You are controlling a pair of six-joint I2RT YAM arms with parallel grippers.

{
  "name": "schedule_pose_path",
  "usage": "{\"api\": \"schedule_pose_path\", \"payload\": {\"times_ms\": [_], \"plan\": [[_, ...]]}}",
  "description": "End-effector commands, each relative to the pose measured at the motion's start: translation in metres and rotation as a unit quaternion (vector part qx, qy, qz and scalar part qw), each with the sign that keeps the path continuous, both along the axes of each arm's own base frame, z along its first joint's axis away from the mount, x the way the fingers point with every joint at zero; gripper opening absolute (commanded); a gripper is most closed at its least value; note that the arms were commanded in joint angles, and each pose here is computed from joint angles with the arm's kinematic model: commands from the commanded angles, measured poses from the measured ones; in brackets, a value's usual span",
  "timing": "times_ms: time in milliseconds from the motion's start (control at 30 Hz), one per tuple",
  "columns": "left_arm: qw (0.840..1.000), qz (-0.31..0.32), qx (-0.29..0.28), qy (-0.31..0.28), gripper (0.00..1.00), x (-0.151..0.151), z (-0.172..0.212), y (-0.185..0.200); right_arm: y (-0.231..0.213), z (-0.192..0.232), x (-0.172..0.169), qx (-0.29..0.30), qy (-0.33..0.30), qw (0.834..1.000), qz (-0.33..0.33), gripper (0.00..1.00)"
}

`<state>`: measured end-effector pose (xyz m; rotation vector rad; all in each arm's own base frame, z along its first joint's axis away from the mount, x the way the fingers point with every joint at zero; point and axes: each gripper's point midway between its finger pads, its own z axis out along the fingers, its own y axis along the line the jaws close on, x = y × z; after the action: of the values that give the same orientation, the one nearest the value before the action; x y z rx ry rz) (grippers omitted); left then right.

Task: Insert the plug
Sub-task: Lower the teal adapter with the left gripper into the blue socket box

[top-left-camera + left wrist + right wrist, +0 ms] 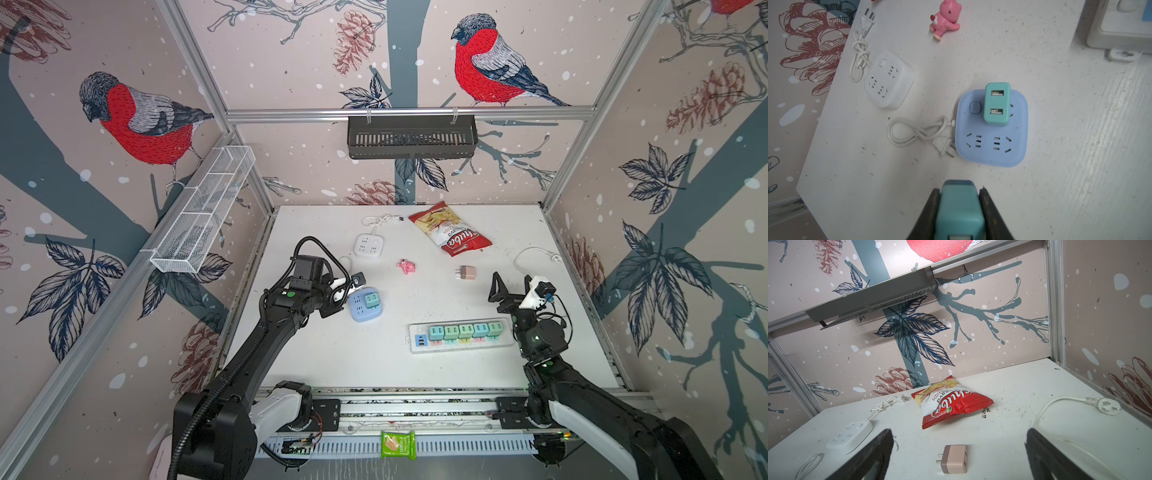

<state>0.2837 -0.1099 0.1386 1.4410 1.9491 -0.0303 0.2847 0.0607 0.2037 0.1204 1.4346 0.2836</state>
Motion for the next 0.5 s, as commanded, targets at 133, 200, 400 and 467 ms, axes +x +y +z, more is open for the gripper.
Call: {"api": "schedule_pose_path", "payload": {"times_ms": [133, 200, 400, 467], "plan": [[0.998, -0.015, -0.055, -0.016, 0.00, 0.002, -0.001, -0.024, 0.000, -0.013, 0.000, 0.001, 0.017, 1.000, 0.003, 1.00], [0.999, -0.017, -0.043, -0.011, 0.00, 0.001, -0.006, -0.027, 0.001, -0.013, 0.001, 0.000, 0.019, 1.000, 0.004, 1.00], [0.999, -0.026, -0.031, -0.003, 0.00, 0.000, -0.020, -0.036, 0.001, -0.013, 0.000, 0.000, 0.018, 1.000, 0.003, 1.00], [0.999, -0.027, -0.030, -0.002, 0.00, -0.001, -0.023, -0.036, 0.000, -0.012, 0.000, 0.001, 0.017, 1.000, 0.002, 1.00]]}}
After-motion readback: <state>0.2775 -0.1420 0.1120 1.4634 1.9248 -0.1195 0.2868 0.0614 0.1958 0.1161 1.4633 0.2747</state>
